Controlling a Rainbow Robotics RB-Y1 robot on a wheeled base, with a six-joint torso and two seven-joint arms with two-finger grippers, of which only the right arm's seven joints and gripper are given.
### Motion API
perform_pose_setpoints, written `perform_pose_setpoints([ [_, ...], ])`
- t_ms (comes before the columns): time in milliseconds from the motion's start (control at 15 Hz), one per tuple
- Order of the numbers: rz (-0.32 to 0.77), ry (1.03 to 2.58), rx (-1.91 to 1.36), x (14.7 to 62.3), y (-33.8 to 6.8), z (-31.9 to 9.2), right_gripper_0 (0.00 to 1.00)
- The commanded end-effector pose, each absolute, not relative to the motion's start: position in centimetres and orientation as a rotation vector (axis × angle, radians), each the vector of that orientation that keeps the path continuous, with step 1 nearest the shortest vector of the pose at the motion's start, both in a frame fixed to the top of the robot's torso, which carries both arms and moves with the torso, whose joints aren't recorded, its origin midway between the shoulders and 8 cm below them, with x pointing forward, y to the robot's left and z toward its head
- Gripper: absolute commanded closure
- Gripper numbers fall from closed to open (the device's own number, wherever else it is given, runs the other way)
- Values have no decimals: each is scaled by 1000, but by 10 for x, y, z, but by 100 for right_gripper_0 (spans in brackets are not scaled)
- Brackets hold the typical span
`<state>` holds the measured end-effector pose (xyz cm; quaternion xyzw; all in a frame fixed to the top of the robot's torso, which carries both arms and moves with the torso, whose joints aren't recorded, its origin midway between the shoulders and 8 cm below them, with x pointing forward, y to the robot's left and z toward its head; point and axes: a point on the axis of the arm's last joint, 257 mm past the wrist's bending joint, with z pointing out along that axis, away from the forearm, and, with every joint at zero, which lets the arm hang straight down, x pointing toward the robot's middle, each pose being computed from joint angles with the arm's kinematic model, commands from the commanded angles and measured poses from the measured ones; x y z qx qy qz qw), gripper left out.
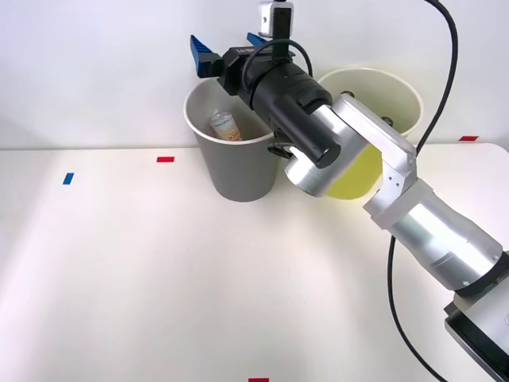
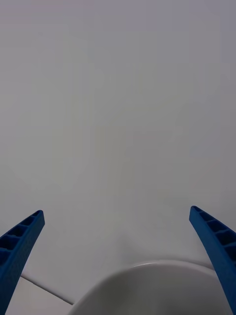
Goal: Put cans in the gray bin, plastic bottles in the light green bin
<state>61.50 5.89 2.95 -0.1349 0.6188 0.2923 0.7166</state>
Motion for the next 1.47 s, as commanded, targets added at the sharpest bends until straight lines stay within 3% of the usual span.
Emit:
perform_pose_setpoints([
  [67,692,1332,-297,608,53,38,0],
  [467,881,1208,-181,549,13,87,0],
  [1133,812,1308,74,494,-154,12,0],
  [1467,756,1284,263,483,-210,-24,0],
])
